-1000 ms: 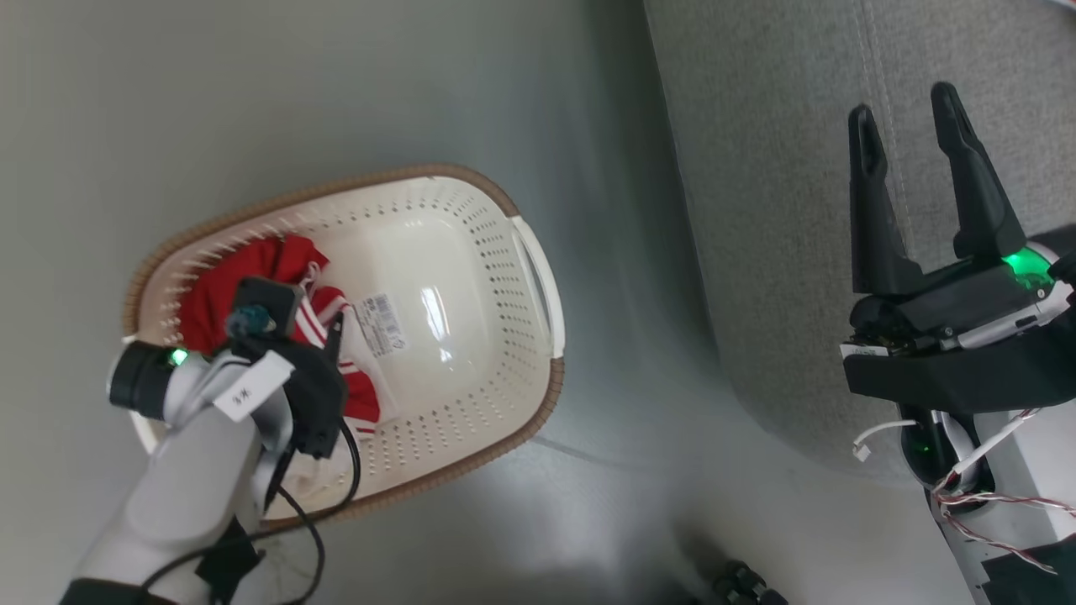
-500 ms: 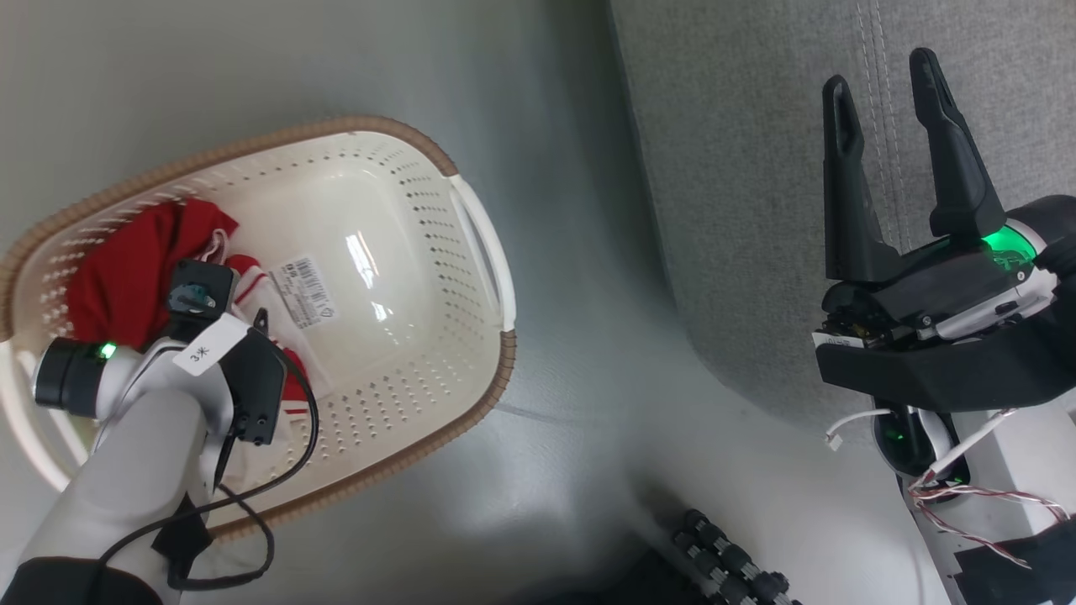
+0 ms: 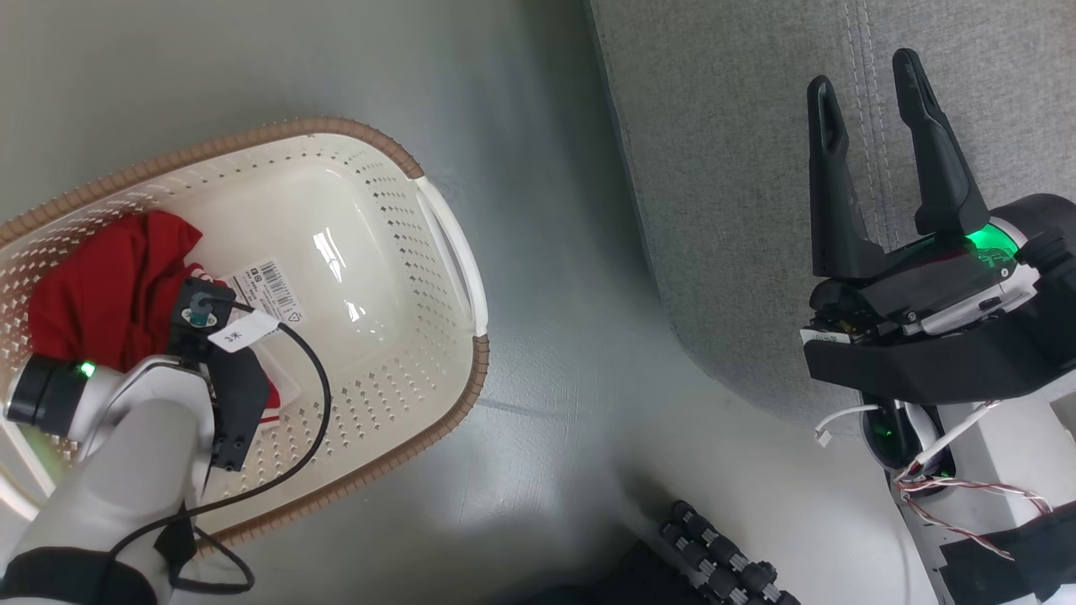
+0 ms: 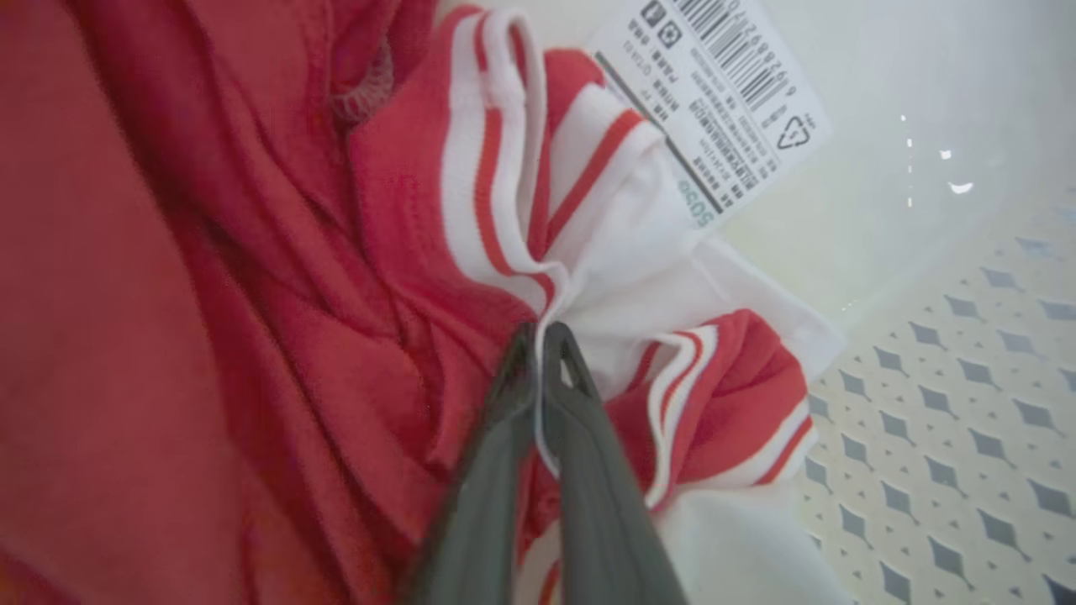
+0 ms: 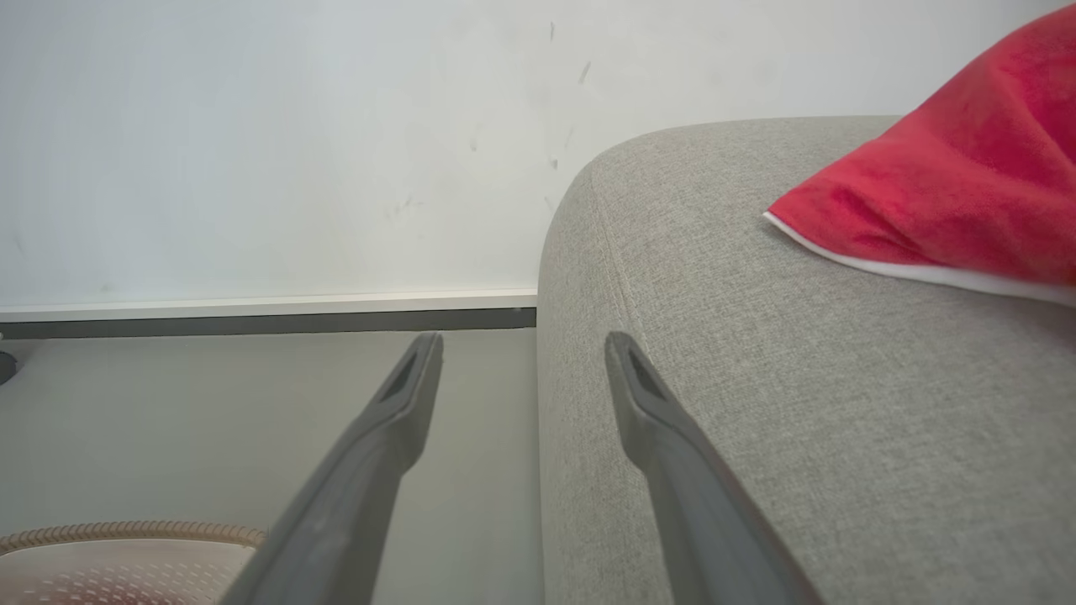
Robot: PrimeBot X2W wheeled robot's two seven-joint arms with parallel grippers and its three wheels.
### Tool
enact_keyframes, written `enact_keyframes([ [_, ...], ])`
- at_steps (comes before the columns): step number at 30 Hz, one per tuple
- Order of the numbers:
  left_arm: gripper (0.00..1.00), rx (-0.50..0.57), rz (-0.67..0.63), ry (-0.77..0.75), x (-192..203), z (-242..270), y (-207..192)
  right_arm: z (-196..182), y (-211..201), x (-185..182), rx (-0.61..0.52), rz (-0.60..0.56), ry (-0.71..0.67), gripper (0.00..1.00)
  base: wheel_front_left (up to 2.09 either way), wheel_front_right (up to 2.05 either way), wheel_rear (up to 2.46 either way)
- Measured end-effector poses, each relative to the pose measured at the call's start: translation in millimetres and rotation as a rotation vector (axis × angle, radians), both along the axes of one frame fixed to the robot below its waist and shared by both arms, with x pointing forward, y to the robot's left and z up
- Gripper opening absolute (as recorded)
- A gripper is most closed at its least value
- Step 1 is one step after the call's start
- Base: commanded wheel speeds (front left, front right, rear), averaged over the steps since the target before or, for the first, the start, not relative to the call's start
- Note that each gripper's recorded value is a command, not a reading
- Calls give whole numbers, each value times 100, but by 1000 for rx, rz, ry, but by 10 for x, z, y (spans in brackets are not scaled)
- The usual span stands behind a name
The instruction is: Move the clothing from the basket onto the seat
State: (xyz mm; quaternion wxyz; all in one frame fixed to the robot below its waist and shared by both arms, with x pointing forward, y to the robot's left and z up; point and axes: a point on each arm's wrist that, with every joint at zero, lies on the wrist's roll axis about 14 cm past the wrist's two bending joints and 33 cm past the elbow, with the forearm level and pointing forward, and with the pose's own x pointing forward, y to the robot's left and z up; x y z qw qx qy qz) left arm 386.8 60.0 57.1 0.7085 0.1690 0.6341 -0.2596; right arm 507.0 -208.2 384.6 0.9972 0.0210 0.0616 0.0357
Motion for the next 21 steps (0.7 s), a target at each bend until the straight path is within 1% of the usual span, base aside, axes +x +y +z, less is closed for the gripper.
enact_keyframes([
  [6,0,-28,25,-24,40,89,-62,32,17,38,12,2,-11,100,0,0,0],
  [10,0,-84,41,-73,145,246,-180,153,12,71,12,-1,-39,100,0,0,0],
  [13,0,-147,54,-101,213,397,-334,231,-22,64,11,-8,-51,100,0,0,0],
  [21,0,-297,83,-228,486,913,-641,558,-43,61,22,-15,-118,100,0,0,0],
])
